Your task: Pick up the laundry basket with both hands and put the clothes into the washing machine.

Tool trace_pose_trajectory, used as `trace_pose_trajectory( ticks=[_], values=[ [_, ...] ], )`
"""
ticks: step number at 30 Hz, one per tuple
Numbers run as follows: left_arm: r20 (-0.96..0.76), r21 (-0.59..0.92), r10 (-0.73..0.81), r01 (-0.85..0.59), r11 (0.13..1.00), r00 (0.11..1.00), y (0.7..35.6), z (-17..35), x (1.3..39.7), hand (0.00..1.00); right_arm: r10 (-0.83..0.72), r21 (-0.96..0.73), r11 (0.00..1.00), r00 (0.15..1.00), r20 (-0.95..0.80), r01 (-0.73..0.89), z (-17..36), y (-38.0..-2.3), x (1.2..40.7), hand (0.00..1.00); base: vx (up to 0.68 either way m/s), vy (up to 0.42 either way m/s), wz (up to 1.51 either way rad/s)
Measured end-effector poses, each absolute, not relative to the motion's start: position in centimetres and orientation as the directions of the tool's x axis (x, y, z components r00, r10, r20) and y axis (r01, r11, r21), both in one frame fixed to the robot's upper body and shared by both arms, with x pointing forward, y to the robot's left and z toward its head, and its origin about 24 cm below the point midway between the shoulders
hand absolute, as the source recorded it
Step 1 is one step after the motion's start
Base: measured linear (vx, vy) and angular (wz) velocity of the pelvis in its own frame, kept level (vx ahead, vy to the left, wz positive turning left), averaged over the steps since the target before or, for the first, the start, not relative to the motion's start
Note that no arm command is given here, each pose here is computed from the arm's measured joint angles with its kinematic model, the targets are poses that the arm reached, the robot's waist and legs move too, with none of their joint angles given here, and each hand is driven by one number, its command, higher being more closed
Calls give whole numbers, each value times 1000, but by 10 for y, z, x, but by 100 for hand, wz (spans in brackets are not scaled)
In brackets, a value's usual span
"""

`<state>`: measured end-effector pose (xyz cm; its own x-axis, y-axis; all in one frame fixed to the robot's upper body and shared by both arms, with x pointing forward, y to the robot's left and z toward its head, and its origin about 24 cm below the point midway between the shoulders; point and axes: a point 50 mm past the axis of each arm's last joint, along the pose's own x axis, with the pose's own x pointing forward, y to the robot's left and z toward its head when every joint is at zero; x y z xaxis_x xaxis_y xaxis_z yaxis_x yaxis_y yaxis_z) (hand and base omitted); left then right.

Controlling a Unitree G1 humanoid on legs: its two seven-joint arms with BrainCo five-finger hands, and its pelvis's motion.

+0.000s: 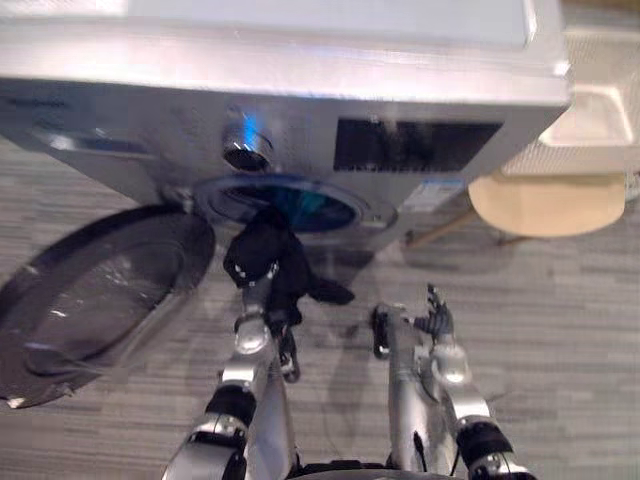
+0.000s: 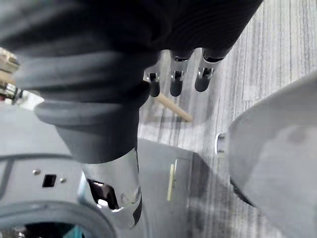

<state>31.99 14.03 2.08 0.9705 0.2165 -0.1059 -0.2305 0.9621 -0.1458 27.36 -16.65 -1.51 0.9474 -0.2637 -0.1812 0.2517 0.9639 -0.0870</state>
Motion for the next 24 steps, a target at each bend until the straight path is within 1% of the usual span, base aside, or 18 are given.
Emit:
trace_pose_trajectory(
  ticks=[3, 5, 6, 8, 10, 11, 14, 18, 21, 24],
  values=[
    [38, -190, 205, -195, 962, 978, 132, 62, 337, 100, -280, -9, 960, 953, -115, 281, 2, -163, 280, 0, -67, -39, -11],
    [172, -207, 184, -147, 967, 968, 124, 105, 353, 100, -293, 48, 954, 955, -45, 295, 20, -163, 285, 0, -46, -61, -3],
    [200, -207, 184, -142, 968, 962, 123, 114, 356, 100, -294, 56, 954, 955, -28, 295, 23, -163, 286, 0, -41, -53, 3],
    [313, -178, 168, -116, 977, 935, 120, 150, 365, 100, -296, 77, 953, 954, 36, 293, 36, -164, 288, 0, -46, -64, 7],
    [387, -161, 167, -112, 981, 907, 121, 177, 371, 100, -296, 90, 953, 952, 73, 290, 45, -164, 288, 0, -58, -64, 6],
    [464, -140, 166, -113, 984, 870, 123, 205, 375, 100, -294, 102, 954, 949, 116, 283, 54, -163, 288, 0, -72, -65, 5],
    [582, -98, 161, -128, 987, 797, 129, 254, 379, 100, -286, 117, 956, 942, 177, 268, 68, -162, 289, 0, -55, -47, 3],
    [680, -82, 174, -162, 983, 712, 135, 321, 382, 100, -271, 133, 961, 927, 259, 244, 84, -160, 288, 0, 4, -2, -2],
    [729, -50, 185, -218, 975, 659, 146, 357, 379, 100, -252, 152, 965, 919, 302, 214, 93, -155, 287, 0, 20, 4, -10],
    [758, -34, 196, -263, 964, 623, 154, 379, 375, 100, -244, 166, 966, 909, 338, 198, 99, -153, 284, 0, 18, 4, -12]
  ],
)
